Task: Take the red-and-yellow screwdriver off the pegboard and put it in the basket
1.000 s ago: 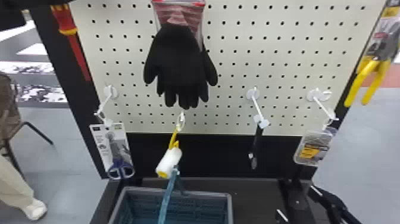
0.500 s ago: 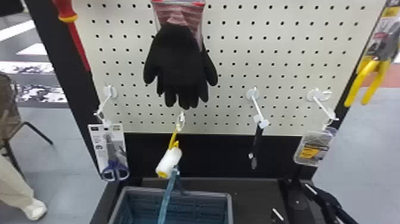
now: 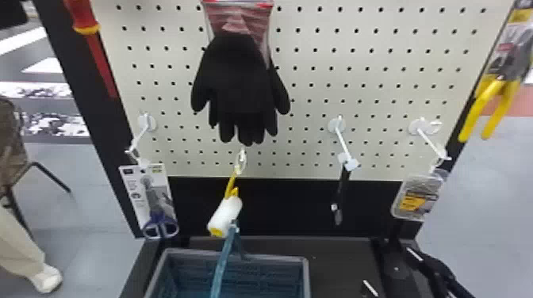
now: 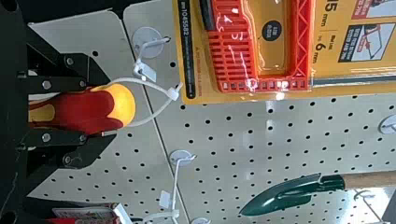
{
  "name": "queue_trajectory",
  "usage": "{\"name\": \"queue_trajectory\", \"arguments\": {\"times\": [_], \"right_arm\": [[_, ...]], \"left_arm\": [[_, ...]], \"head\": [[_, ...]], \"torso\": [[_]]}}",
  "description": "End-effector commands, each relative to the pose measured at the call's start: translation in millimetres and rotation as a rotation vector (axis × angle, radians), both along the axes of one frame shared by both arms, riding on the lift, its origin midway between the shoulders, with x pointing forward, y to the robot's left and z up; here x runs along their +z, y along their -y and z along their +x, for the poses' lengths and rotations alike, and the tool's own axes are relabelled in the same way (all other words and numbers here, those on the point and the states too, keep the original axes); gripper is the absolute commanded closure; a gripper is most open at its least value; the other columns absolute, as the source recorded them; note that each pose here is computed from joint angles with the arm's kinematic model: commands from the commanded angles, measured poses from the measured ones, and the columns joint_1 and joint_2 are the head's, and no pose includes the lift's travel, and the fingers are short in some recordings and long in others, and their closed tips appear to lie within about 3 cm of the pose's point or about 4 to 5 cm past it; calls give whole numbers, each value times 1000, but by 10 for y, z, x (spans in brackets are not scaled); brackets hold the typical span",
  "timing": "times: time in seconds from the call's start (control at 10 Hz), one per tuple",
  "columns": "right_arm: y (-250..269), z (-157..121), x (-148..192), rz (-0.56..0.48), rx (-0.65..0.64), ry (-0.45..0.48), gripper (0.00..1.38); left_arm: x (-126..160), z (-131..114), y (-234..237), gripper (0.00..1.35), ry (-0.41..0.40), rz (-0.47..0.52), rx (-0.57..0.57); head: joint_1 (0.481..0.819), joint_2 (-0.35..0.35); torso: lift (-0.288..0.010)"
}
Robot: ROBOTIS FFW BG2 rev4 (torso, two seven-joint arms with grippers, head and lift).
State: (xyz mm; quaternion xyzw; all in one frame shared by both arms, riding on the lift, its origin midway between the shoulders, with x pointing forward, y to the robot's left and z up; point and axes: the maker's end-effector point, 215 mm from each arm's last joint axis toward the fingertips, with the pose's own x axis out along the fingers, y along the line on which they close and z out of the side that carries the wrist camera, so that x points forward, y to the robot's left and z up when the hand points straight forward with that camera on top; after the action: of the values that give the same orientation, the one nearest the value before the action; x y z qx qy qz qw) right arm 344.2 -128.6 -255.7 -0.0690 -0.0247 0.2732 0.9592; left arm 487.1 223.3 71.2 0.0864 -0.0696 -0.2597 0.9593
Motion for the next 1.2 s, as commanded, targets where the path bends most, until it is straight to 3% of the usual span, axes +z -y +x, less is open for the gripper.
{"name": "queue_trajectory", "arguments": {"times": [0.0,0.3,0.5,1.1], "right_arm": [[-1,-2,0,1,1,-2,496],[0,-1,-4,1,1,-3,496],[1,0,-7,2,-1,-5,496],[10,11,-4,0,-10,-9,496]], "left_arm": [[-67,-49,-23,1024,-8,-3,5],[-373,-116,-170,1024,-57,-64,40],[-431,-198,-200,1024,-56,-73,58],[-694,-441,-316,1024,-61,-224,148]], "head": [[549,0],[549,0],[549,0],[549,0]], "torso": [[-100],[-100],[-100],[-100]]}}
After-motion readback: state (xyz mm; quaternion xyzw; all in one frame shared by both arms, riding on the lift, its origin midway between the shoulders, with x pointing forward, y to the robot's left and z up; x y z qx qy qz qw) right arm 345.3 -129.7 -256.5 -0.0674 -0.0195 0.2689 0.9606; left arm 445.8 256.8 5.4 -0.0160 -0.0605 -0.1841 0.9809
